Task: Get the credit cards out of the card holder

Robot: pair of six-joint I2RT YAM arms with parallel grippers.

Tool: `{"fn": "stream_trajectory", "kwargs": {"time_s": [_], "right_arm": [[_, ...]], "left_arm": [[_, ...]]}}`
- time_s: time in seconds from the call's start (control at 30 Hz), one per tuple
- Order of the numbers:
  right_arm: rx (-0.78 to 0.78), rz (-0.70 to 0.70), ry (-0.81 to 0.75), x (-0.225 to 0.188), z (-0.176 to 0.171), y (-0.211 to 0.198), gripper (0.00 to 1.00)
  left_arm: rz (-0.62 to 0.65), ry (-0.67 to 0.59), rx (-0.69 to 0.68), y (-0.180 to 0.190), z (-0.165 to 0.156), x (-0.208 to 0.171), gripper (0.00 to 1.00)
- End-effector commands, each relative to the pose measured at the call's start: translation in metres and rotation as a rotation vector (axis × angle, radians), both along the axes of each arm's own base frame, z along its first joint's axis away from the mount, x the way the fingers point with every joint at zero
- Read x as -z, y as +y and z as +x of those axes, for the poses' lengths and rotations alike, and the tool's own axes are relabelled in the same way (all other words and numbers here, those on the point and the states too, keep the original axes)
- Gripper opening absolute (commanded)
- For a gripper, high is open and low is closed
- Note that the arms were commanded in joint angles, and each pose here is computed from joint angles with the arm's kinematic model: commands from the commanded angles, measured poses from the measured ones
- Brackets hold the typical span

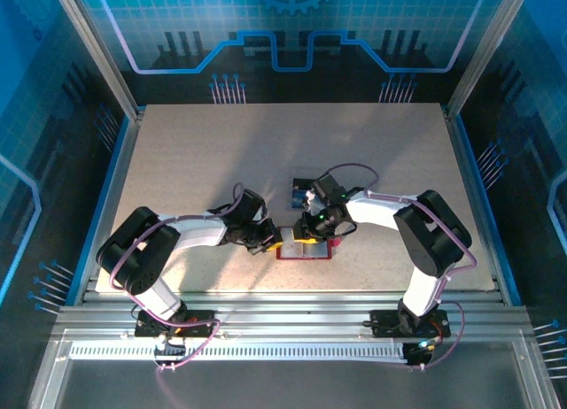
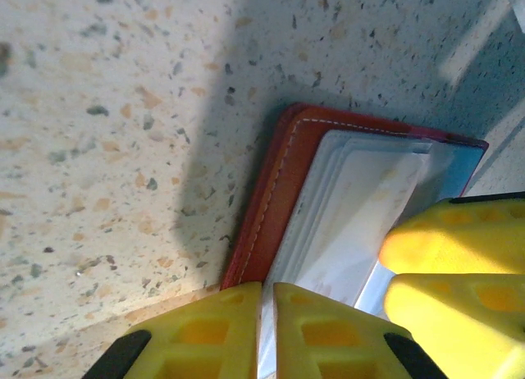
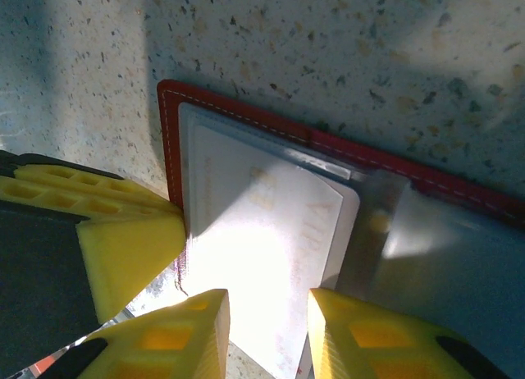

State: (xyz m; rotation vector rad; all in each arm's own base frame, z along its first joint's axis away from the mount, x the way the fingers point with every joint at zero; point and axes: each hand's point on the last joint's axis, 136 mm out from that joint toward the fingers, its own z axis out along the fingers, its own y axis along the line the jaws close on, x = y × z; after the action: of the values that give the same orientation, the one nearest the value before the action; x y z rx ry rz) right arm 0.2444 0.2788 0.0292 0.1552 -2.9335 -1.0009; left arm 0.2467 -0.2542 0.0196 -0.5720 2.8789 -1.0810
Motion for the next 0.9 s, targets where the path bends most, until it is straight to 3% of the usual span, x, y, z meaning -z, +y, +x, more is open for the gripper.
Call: {"fn": "stream_trajectory", "kwargs": {"time_s": [0.0, 0.4, 0.87], "right_arm": [[-0.021, -0.042, 0.025, 0.011, -0.009, -0.003, 0.32], [-0.035, -0.102, 0.009, 0.011, -0.008, -0.014, 0.32], [-0.015, -0.077, -0.044, -0.009, 0.002, -0.019, 0.32]], "left_arm": [[0.028, 0.026, 0.005, 0.008, -0.007, 0.01, 0.13], [0.025, 0.024, 0.005, 0.008, -0.005, 0.008, 0.13], [0.021, 0.008, 0.004, 0.008, -0.002, -0.001, 0.13]]}}
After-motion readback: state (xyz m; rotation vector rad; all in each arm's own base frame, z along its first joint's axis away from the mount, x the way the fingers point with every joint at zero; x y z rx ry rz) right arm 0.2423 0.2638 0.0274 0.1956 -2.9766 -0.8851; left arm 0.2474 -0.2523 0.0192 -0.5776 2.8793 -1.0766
